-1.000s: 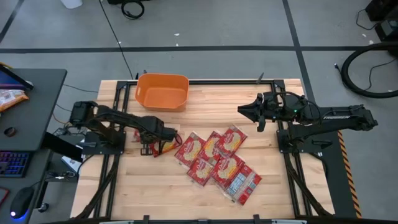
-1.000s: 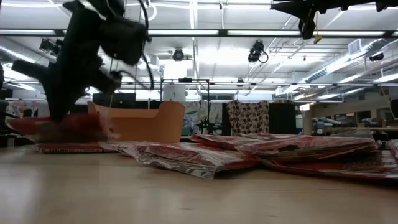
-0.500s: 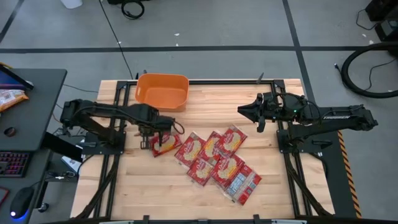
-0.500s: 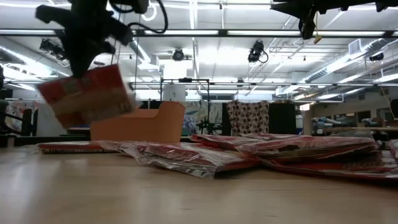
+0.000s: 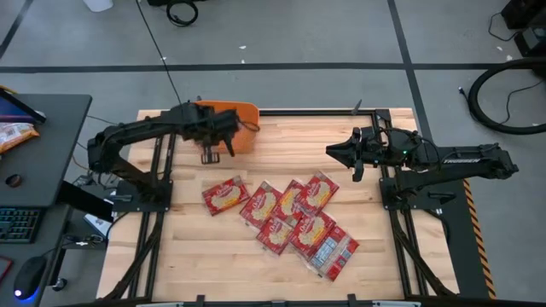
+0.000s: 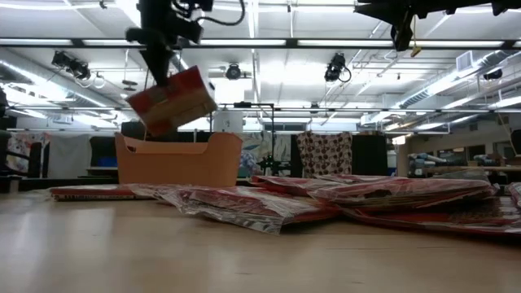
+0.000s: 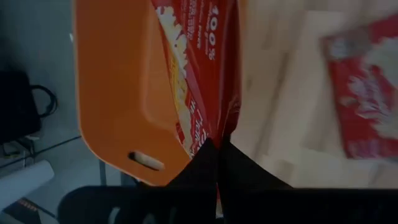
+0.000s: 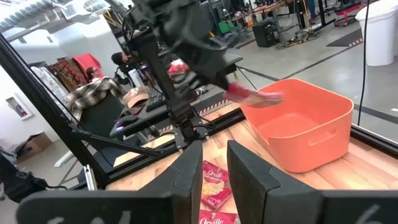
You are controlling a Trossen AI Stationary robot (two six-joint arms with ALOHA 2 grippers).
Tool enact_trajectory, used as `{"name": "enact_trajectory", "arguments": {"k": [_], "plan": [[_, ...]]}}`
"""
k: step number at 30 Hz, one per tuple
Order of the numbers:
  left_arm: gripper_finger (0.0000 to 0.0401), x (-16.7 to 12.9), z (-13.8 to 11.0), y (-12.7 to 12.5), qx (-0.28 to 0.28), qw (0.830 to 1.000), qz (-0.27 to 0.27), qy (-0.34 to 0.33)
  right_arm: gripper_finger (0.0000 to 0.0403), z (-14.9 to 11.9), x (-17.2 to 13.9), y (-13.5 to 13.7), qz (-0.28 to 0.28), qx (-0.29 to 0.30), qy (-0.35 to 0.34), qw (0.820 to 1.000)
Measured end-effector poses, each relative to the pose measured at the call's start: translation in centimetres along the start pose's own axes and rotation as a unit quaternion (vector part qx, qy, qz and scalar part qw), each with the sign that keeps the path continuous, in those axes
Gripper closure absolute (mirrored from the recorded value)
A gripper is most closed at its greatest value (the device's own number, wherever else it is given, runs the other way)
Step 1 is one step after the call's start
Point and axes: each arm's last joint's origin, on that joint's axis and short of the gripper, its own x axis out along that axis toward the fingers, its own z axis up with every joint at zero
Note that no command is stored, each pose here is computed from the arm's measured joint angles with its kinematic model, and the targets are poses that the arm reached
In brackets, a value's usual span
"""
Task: Sort popcorn bags into baskets
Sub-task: Put the red popcorn bag into the orange bin
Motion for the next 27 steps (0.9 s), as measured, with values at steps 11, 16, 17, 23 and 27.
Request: {"name": "enact_trajectory", "arguments": {"k": [11,16,17,23,27], "plan": [[0.0401,8.2,3.5,3.2,0.072,0.996,-0.001,0.058,0.0324,0.0,0.0,-0.1,-0.018,0.013,-0.006,1.0],[0.0401,12.2,3.9,4.8,0.07,0.992,0.011,0.104,0.0324,0.1,0.0,-0.2,-0.037,0.026,-0.014,0.999],[0.0401,12.9,3.9,5.2,0.063,0.992,0.016,0.111,0.0324,0.1,0.0,-0.2,-0.039,0.029,-0.016,0.999],[0.0348,14.9,3.5,6.6,0.014,0.993,-0.001,0.116,0.0324,0.1,0.0,-0.3,-0.046,0.049,-0.02,0.998],[0.0291,14.2,3.7,6.0,-0.004,0.995,-0.047,0.086,0.0324,0.1,0.0,-0.3,-0.046,0.052,-0.02,0.997]]}}
